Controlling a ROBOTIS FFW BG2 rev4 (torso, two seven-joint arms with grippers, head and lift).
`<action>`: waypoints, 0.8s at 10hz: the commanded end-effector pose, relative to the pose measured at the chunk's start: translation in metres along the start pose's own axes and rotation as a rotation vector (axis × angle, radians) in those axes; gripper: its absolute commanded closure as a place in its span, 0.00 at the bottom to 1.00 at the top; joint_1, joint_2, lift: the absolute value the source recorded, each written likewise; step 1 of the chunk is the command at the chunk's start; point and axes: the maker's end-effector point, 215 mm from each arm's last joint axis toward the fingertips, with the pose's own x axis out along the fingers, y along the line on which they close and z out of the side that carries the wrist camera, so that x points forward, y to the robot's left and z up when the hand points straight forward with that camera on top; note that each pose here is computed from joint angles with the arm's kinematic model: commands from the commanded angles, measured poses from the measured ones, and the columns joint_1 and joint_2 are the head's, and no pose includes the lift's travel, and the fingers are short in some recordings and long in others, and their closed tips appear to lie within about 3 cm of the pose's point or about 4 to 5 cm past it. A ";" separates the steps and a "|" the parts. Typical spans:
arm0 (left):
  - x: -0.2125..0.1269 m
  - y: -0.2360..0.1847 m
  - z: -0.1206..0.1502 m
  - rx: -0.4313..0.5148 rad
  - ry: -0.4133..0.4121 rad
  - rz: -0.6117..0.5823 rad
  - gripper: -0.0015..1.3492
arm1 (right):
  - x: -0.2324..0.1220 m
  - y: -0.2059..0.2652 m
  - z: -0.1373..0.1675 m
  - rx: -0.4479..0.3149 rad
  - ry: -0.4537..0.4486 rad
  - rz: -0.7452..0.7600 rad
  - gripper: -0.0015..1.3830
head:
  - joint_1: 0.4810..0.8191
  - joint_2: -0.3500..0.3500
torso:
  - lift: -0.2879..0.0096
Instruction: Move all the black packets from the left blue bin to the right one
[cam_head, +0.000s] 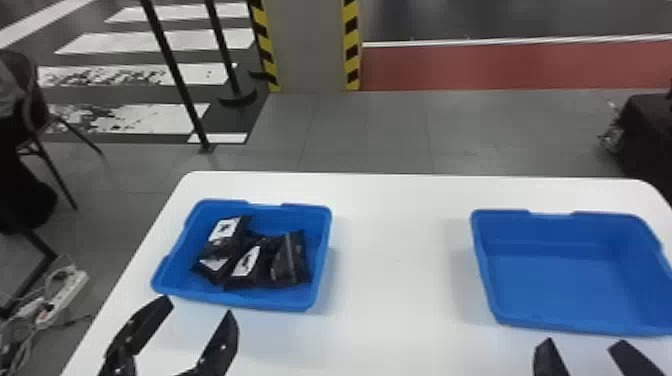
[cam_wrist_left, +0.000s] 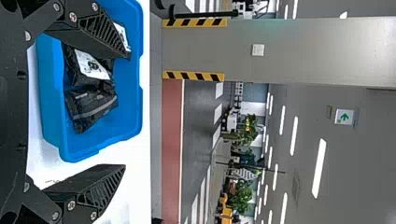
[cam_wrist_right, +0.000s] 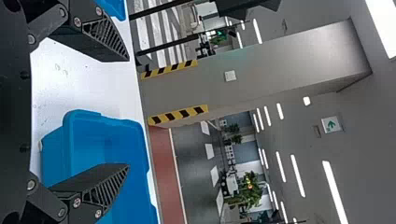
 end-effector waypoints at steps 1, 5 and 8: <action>0.000 0.000 0.000 -0.003 -0.001 0.001 0.15 | -0.001 0.000 -0.001 0.001 0.003 -0.001 0.17 | 0.63 0.69 | 0.60; -0.002 0.000 -0.004 -0.007 0.008 0.001 0.15 | -0.001 0.000 -0.001 0.002 0.003 -0.003 0.17 | 0.63 0.69 | 0.60; 0.004 0.009 -0.006 -0.004 0.009 0.013 0.15 | -0.003 -0.001 -0.003 0.004 0.007 -0.003 0.17 | 0.63 0.69 | 0.60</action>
